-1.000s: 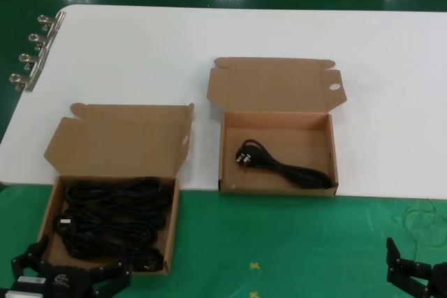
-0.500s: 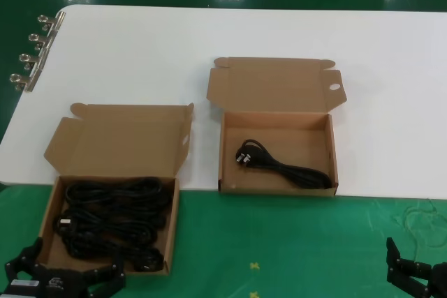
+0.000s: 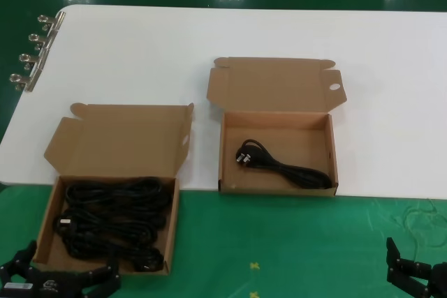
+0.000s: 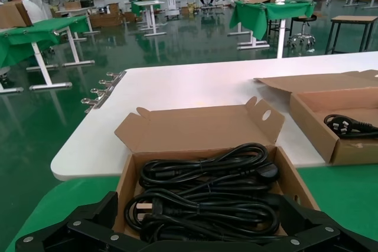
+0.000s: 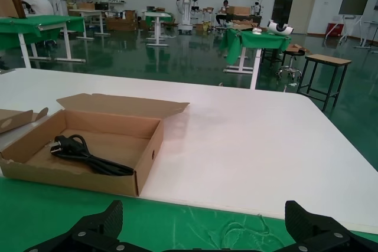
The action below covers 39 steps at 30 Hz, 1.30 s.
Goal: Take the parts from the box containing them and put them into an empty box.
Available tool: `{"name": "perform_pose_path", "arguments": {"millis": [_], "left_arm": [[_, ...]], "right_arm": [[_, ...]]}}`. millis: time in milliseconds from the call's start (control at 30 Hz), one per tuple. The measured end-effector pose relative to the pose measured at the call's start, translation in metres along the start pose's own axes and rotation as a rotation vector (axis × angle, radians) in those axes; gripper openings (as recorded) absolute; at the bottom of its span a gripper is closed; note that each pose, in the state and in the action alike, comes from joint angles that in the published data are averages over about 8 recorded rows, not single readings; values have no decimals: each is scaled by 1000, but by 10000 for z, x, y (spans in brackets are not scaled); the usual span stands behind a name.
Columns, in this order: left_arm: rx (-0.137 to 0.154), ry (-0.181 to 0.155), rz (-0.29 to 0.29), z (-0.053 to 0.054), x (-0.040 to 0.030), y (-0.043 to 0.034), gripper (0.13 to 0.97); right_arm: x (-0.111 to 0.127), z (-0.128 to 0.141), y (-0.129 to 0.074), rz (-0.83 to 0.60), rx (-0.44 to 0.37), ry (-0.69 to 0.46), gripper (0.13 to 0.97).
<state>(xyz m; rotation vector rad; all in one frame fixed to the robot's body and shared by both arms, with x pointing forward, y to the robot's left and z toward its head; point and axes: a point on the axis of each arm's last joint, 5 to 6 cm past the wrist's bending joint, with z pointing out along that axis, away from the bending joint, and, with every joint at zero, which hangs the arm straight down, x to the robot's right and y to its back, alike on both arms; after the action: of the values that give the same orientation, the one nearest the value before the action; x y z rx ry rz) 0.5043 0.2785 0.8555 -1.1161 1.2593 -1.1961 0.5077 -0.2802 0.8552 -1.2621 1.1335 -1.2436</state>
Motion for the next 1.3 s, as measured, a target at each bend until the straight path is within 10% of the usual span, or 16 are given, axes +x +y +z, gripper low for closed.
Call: {"name": "perform_pose_path", "arguments": {"millis": [1300], "left_arm": [[-2, -6, -3, -15, -12, 4, 966]], "right_arm": [[0, 0, 0, 0, 0, 0, 966]]}}
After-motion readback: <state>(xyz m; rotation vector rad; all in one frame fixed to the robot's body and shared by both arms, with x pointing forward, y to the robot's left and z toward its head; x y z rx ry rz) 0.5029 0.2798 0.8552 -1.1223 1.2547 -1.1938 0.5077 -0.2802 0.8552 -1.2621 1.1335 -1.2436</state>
